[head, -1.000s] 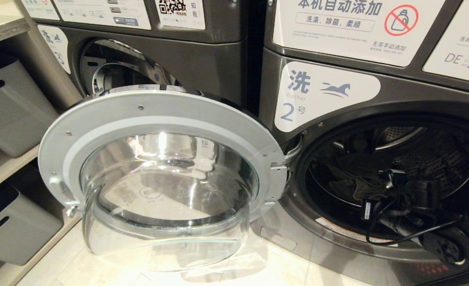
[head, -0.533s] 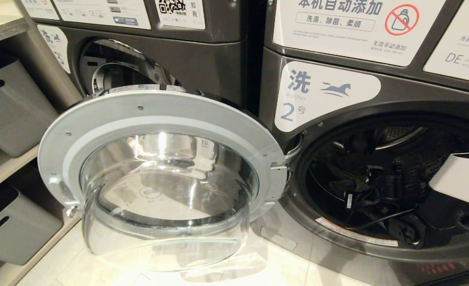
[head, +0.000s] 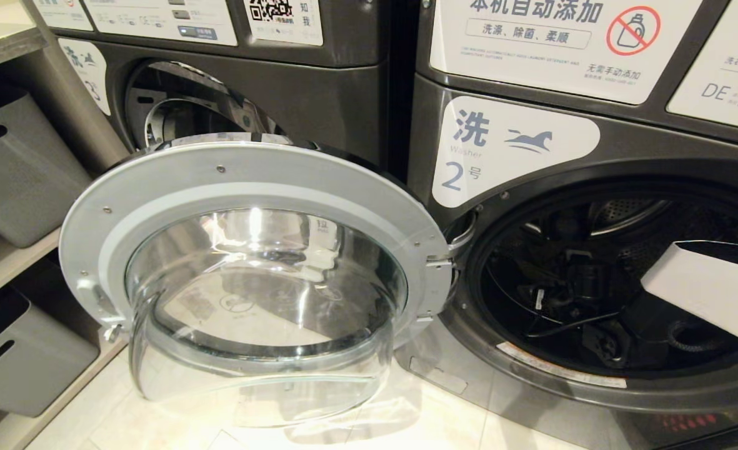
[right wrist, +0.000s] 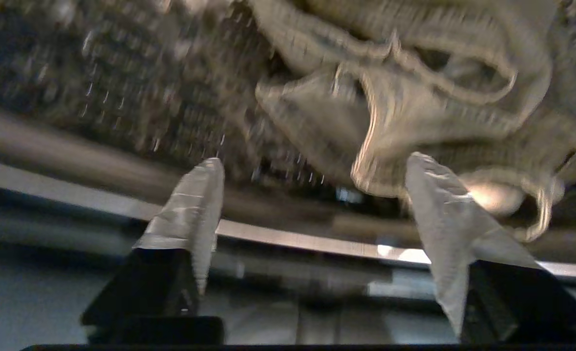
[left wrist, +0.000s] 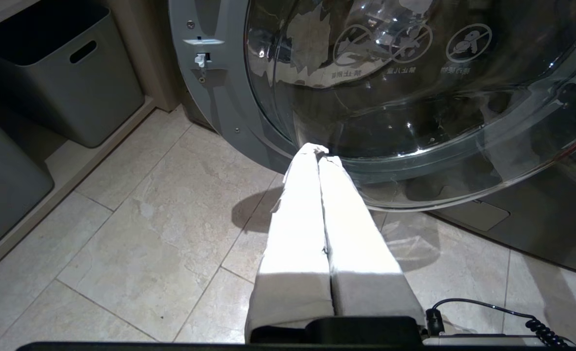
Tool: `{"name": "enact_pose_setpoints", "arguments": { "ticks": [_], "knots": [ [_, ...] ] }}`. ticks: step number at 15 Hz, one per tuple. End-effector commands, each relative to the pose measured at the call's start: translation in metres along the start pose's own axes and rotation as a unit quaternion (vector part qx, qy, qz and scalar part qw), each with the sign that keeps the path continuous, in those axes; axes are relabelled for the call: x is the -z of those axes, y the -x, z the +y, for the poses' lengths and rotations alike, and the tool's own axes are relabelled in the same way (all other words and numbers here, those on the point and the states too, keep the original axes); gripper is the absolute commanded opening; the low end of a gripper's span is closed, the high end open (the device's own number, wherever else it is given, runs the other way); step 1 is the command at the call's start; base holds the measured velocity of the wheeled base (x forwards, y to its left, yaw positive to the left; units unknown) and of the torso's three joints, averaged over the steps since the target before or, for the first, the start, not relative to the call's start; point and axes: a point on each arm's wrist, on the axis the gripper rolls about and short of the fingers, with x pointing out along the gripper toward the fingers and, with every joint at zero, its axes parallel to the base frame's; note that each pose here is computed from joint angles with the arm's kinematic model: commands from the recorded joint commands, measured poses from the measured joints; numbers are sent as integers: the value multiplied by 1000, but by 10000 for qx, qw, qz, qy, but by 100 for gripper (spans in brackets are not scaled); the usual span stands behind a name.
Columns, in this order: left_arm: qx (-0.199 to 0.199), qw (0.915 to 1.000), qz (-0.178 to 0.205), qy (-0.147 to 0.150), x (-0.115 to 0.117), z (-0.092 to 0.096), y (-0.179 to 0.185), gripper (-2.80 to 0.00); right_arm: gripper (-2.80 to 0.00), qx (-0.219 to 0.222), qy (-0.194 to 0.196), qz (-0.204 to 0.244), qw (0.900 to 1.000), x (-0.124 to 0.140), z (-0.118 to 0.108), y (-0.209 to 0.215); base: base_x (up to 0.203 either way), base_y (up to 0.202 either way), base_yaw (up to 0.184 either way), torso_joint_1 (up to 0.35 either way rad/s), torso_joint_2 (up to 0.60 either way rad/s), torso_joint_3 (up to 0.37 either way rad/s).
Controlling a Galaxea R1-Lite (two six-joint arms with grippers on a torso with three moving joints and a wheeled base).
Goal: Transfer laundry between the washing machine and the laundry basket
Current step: Pick a cloth and place it into the basket
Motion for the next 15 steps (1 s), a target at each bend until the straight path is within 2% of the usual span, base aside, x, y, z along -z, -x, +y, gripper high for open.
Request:
{"name": "enact_pose_setpoints", "arguments": {
  "ticks": [1, 6, 9, 15],
  "knots": [
    [-3, 10000, 46, 2, 3, 0, -1, -280, 0, 126, -64, -149, 9998, -8, 3, -12, 0, 0, 0, 0, 0, 0],
    [-5, 10000, 46, 2, 3, 0, -1, -280, 0, 654, 63, -114, 9978, -17, -7, -31, 0, 0, 0, 0, 0, 0],
    [1, 10000, 46, 2, 3, 0, -1, -280, 0, 961, 236, 149, 9950, -8, -16, -42, 0, 0, 0, 0, 0, 0],
    [1, 10000, 46, 2, 3, 0, -1, -280, 0, 1143, 180, 254, 9930, -2, -22, -66, 0, 0, 0, 0, 0, 0]
  ]
}}
